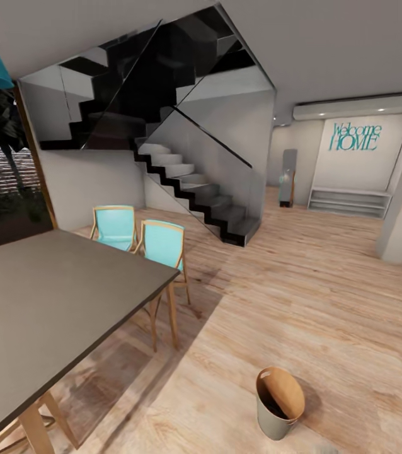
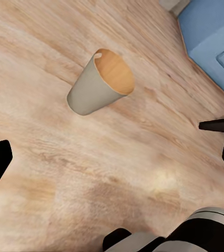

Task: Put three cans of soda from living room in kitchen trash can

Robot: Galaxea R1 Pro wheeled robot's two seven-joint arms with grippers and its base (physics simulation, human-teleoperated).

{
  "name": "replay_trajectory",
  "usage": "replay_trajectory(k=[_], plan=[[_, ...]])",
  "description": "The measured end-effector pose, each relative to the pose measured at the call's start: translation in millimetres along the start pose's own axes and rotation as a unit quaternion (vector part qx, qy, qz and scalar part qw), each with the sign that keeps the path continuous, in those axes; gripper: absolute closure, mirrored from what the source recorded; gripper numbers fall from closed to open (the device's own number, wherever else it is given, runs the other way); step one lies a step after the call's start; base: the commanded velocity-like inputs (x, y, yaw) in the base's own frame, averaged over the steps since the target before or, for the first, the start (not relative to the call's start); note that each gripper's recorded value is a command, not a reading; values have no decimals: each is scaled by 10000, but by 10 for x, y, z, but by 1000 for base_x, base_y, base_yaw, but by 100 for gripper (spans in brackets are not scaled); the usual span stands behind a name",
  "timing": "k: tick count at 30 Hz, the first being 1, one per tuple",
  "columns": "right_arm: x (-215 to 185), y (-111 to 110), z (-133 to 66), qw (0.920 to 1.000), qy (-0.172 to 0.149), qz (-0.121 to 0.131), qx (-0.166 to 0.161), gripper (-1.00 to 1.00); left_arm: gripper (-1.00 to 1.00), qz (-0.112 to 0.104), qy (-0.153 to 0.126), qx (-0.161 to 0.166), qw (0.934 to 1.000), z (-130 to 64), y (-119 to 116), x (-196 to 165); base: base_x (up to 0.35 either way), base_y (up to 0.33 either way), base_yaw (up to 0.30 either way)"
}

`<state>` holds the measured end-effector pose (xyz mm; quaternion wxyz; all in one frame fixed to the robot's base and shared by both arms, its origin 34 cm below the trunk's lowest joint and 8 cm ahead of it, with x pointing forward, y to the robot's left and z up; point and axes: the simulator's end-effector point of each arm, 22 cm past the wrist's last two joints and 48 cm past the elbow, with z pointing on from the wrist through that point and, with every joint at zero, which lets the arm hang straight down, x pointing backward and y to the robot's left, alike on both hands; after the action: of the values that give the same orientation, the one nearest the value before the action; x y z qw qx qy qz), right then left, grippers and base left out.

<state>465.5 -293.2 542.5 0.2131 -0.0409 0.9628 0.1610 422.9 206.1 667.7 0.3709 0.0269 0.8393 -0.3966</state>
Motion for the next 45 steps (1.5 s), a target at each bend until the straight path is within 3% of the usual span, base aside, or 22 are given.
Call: replay_trajectory(k=[20, 45], plan=[[-38, 4, -17, 10000, -46, -19, 3, -100, -100, 31, -33, 12, 10000, -2, -13, -29, 29, -2, -227], [-45, -2, -19, 10000, -58, -30, 17, -100, -100, 33, -34, 11, 10000, -3, -13, -31, 320, -80, -12]])
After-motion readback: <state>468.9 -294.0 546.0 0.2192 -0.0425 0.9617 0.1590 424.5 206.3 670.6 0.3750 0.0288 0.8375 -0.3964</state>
